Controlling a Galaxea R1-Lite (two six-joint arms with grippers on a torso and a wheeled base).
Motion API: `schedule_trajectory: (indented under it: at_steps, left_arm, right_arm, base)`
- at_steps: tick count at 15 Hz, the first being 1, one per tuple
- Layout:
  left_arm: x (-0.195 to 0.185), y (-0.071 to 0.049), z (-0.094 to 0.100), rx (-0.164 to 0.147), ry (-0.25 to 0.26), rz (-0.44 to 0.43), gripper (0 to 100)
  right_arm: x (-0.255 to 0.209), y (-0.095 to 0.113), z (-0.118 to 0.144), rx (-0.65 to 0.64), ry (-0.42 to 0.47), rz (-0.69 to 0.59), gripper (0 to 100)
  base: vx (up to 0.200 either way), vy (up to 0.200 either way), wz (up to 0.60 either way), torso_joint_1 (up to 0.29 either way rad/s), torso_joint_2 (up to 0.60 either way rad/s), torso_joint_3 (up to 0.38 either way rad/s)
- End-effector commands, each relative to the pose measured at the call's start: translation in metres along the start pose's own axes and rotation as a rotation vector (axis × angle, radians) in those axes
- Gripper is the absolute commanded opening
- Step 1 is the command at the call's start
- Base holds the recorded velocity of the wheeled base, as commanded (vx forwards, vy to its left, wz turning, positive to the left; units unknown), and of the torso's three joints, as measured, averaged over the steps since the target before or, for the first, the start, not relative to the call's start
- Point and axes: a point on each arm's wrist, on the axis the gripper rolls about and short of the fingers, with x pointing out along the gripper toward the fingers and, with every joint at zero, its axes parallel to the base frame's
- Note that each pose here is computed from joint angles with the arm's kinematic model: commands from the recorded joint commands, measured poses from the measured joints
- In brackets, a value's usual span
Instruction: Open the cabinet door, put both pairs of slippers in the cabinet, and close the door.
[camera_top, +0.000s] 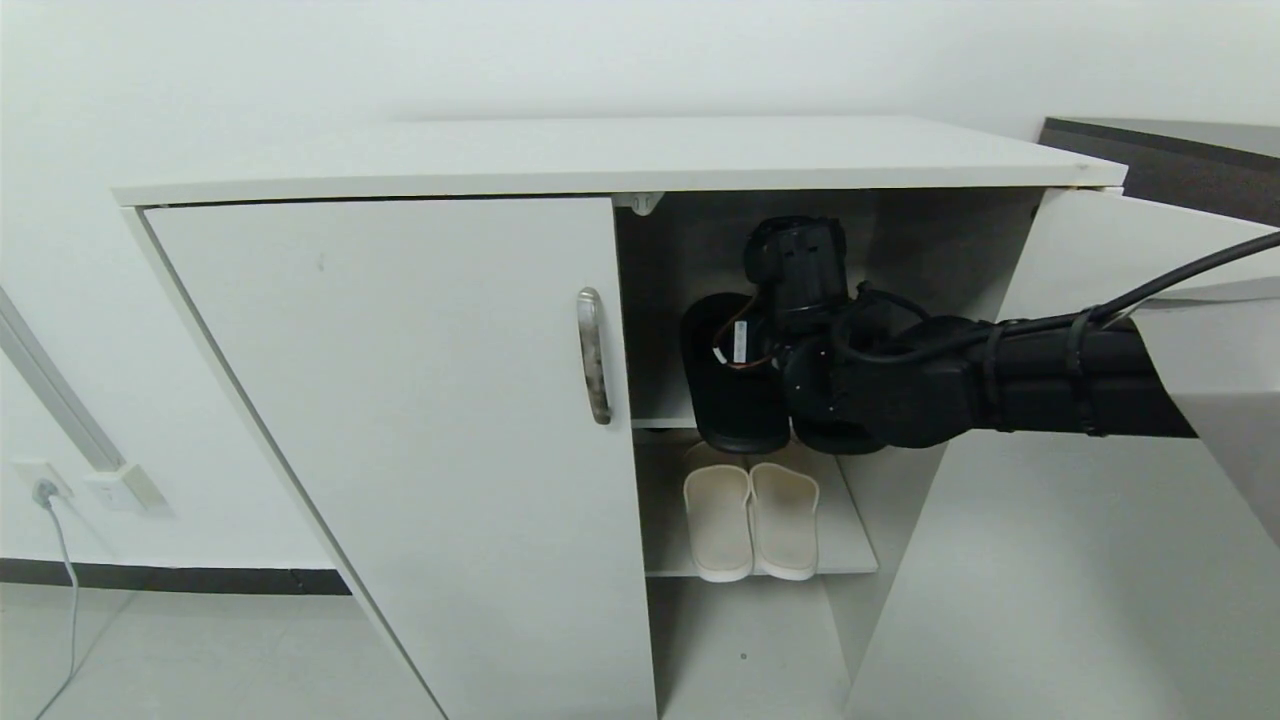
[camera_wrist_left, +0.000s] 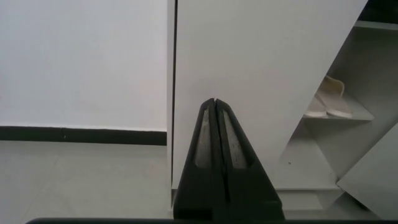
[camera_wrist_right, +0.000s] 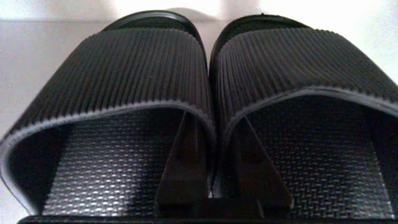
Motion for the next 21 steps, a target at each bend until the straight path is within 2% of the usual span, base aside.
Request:
schedule_trajectory:
  at_steps: [1, 7, 8, 12, 15, 18, 21]
  left_arm:
    - [0.000, 0.000, 0.000, -0.001, 0.001, 0.000, 0]
    - [0.000, 0.000, 0.000, -0.002, 0.001, 0.002, 0]
    - [0.000, 0.000, 0.000, -0.001, 0.001, 0.002, 0]
    - [0.000, 0.000, 0.000, -0.002, 0.001, 0.002, 0]
    - [0.000, 0.000, 0.000, -0.002, 0.001, 0.002, 0]
    - [0.000, 0.000, 0.000, -0.001, 0.001, 0.002, 0]
    - [0.000, 0.000, 0.000, -0.001, 0.001, 0.000, 0]
  right_arm:
    - [0.006, 0.004, -0.003, 0.000, 0.001, 0.001, 0]
    - [0.012, 0.003, -0.008, -0.002, 0.009, -0.010, 0]
    - [0.012, 0.003, -0.008, 0.000, 0.009, -0.010, 100]
    - [0.010, 0.003, -0.008, -0.002, 0.012, -0.009, 100]
    - [-0.012, -0.004, -0.005, -0.014, 0.023, 0.005, 100]
    - [-0.049, -0.010, 0.004, -0.018, 0.021, 0.043, 100]
    - [-0.101, -0.011, -0.003, -0.041, 0.029, 0.135, 100]
  base:
    - [0.000, 0.000, 0.00, 0.000, 0.00, 0.000]
    - [0.000, 0.000, 0.00, 0.000, 0.00, 0.000]
    - [0.000, 0.000, 0.00, 0.000, 0.00, 0.000]
    - [0.000, 0.000, 0.00, 0.000, 0.00, 0.000]
    - [0.000, 0.000, 0.00, 0.000, 0.00, 0.000]
    - [0.000, 0.000, 0.00, 0.000, 0.00, 0.000]
    - [0.000, 0.000, 0.00, 0.000, 0.00, 0.000]
